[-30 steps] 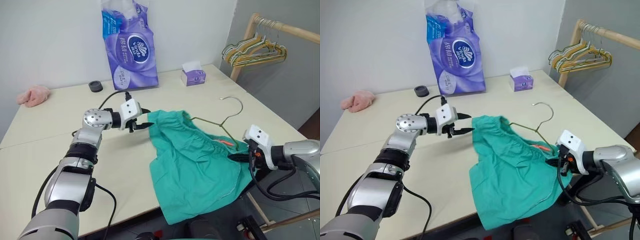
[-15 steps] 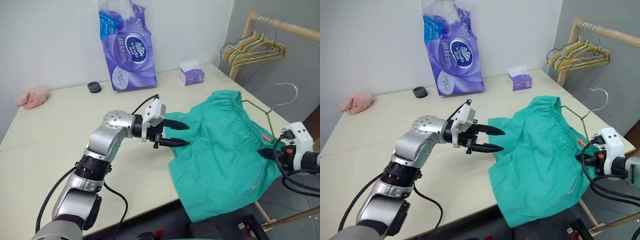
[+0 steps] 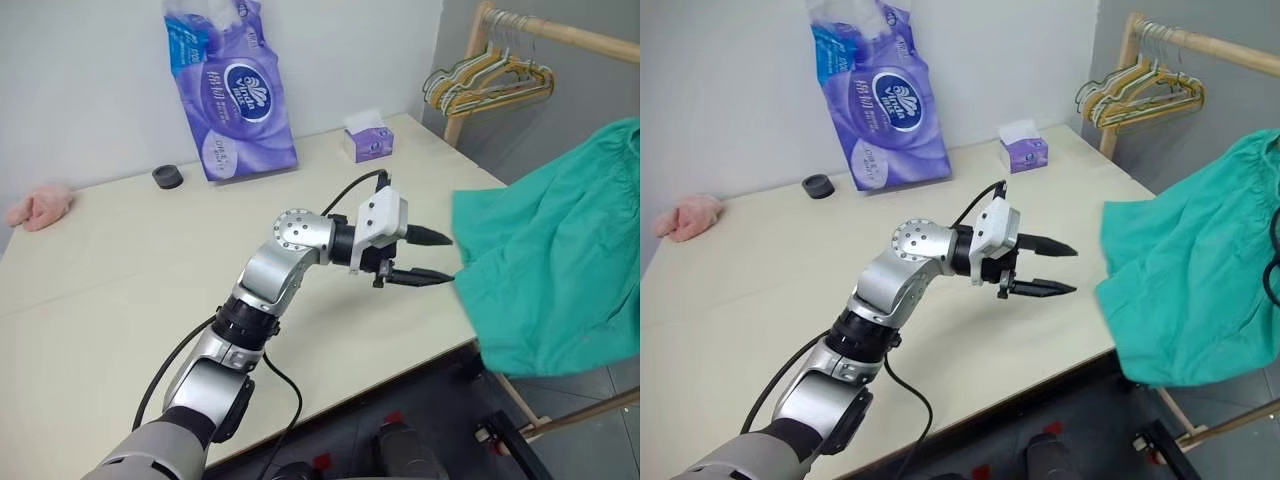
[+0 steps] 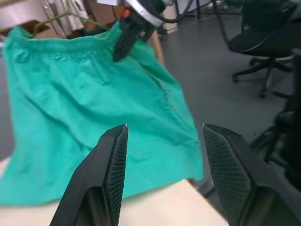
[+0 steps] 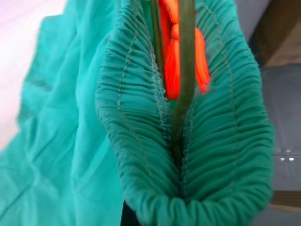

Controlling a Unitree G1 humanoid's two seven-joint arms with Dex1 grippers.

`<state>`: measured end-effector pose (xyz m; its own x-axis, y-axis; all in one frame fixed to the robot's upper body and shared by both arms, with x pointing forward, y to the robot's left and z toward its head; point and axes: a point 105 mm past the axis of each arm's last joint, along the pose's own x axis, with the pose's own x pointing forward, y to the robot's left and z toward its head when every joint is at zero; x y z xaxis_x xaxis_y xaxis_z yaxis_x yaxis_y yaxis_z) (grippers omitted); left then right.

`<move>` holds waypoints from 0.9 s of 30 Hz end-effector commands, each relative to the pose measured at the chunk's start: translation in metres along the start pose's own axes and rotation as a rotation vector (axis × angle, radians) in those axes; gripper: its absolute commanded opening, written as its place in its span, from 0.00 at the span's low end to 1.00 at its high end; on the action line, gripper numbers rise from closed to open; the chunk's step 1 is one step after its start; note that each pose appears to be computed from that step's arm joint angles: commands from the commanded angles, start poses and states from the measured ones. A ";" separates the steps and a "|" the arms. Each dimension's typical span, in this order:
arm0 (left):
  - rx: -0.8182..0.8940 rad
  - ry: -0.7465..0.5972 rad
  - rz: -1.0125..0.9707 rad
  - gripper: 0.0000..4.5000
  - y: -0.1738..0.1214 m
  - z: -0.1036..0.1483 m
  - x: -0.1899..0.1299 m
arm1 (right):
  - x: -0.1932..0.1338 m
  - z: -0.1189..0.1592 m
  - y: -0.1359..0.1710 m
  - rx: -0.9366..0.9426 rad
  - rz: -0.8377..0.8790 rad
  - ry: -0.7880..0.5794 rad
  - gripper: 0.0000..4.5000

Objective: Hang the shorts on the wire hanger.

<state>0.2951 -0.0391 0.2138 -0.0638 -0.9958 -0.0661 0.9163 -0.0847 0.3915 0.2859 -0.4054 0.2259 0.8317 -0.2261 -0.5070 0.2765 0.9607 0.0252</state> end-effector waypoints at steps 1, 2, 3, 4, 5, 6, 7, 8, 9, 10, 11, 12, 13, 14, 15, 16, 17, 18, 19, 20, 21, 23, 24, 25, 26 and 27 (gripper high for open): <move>0.074 -0.046 0.030 0.59 0.008 0.022 0.013 | -0.007 0.039 -0.023 -0.004 -0.109 -0.128 0.00; 0.082 -0.056 0.037 0.59 0.010 0.025 0.016 | -0.006 0.045 -0.029 0.011 -0.135 -0.144 0.00; 0.092 -0.062 0.040 0.59 0.011 0.027 0.018 | -0.006 0.049 -0.036 0.026 -0.157 -0.158 0.00; 0.100 -0.066 0.038 0.59 0.011 0.029 0.019 | -0.007 0.053 -0.041 0.038 -0.176 -0.168 0.00; 0.108 -0.069 0.036 0.59 0.011 0.031 0.020 | -0.007 0.055 -0.046 0.051 -0.190 -0.173 0.00; 0.119 -0.073 0.033 0.59 0.011 0.033 0.021 | -0.007 0.058 -0.051 0.072 -0.207 -0.179 0.00; 0.125 -0.077 0.030 0.59 0.012 0.035 0.022 | -0.008 0.060 -0.057 0.082 -0.226 -0.187 0.00; 0.129 -0.081 0.026 0.59 0.012 0.036 0.023 | -0.009 0.062 -0.064 0.097 -0.257 -0.198 0.00; 0.133 -0.082 0.023 0.59 0.012 0.037 0.024 | -0.008 0.062 -0.068 0.107 -0.266 -0.199 0.00; 0.137 -0.083 0.019 0.59 0.012 0.037 0.024 | -0.008 0.062 -0.070 0.112 -0.272 -0.196 0.00; 0.140 -0.083 0.017 0.59 0.011 0.037 0.025 | -0.007 0.062 -0.073 0.115 -0.279 -0.192 0.00; 0.141 -0.085 0.014 0.59 0.011 0.037 0.025 | -0.007 0.060 -0.076 0.125 -0.287 -0.186 0.00; 0.142 -0.086 0.013 0.59 0.010 0.038 0.026 | -0.006 0.059 -0.079 0.131 -0.294 -0.181 0.00; 0.143 -0.087 0.011 0.59 0.010 0.038 0.026 | -0.006 0.058 -0.081 0.141 -0.299 -0.177 0.00; 0.145 -0.089 0.007 0.59 0.010 0.038 0.026 | -0.006 0.057 -0.083 0.146 -0.301 -0.170 0.00; 0.149 -0.091 0.002 0.59 0.010 0.039 0.028 | -0.005 0.054 -0.086 0.153 -0.308 -0.156 0.00; 0.154 -0.095 -0.002 0.59 0.009 0.040 0.029 | -0.005 0.049 -0.090 0.164 -0.315 -0.140 0.00; 0.157 -0.097 -0.005 0.59 0.009 0.041 0.030 | -0.005 0.045 -0.094 0.172 -0.327 -0.124 0.00; 0.160 -0.100 -0.008 0.59 0.009 0.041 0.031 | -0.005 0.041 -0.096 0.176 -0.334 -0.113 0.00; 0.164 -0.103 -0.010 0.59 0.010 0.042 0.032 | -0.004 0.039 -0.098 0.176 -0.340 -0.102 0.00; 0.164 -0.115 -0.015 0.59 0.010 0.046 0.034 | -0.004 0.034 -0.101 0.194 -0.347 -0.090 0.00; 0.159 -0.132 -0.037 0.59 0.008 0.050 0.038 | -0.003 0.023 -0.104 0.229 -0.337 -0.057 0.00; 0.155 -0.137 -0.046 0.59 0.007 0.051 0.039 | -0.002 0.020 -0.104 0.241 -0.332 -0.048 0.00; 0.147 -0.146 -0.072 0.59 0.004 0.052 0.040 | -0.001 0.018 -0.103 0.247 -0.324 -0.042 0.00; 0.139 -0.158 -0.104 0.59 0.000 0.053 0.040 | -0.001 0.017 -0.103 0.254 -0.321 -0.039 0.00; 0.128 -0.177 -0.138 0.59 -0.004 0.056 0.040 | -0.001 0.016 -0.103 0.257 -0.319 -0.039 0.00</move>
<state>0.2770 -0.0805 0.2514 -0.1985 -0.9799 0.0213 0.8577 -0.1632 0.4876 0.2699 -0.5021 0.2251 0.6834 -0.5044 -0.5278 0.6244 0.7784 0.0646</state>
